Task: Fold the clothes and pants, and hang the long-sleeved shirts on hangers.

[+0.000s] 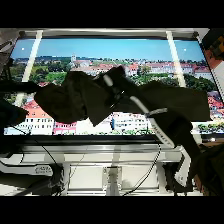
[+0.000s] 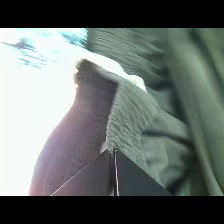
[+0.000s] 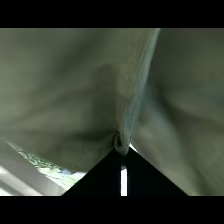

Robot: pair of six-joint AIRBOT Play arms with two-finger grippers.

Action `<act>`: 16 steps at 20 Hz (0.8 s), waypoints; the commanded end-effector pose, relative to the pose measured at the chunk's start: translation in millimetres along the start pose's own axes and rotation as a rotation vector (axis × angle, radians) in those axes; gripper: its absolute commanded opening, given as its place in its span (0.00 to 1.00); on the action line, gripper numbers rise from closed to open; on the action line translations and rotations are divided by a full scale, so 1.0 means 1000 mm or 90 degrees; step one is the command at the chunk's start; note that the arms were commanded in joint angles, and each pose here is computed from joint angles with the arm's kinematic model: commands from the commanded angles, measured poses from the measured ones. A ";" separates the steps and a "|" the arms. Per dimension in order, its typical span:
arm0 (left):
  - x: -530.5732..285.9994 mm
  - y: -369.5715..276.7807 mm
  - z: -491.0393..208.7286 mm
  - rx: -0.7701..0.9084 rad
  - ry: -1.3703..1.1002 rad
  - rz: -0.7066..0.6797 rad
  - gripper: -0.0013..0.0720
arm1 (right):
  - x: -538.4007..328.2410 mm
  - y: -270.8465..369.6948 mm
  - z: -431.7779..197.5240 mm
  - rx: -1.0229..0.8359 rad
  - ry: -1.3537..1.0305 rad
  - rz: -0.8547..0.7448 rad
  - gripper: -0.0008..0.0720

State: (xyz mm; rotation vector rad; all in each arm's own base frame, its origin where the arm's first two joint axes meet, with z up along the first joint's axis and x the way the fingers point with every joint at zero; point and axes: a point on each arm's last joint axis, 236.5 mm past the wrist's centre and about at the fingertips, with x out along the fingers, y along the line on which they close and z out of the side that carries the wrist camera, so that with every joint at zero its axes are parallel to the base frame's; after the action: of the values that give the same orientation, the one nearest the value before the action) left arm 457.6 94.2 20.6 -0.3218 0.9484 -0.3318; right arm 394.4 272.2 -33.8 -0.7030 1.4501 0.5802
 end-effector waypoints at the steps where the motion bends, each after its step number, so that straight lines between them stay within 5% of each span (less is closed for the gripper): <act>1: -0.014 0.057 0.031 -0.104 -0.105 0.128 0.05 | -0.006 -0.081 -0.037 0.145 0.024 0.002 0.03; 16: -0.025 0.084 0.050 -0.217 -0.181 0.187 0.05 | -0.011 -0.264 -0.234 0.538 0.115 0.036 0.03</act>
State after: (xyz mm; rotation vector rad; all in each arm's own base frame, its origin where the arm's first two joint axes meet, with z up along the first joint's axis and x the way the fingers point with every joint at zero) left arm 495.1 185.2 30.6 -0.4913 0.7639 0.1283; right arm 435.0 -41.7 -4.5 -0.1139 1.6992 -0.0240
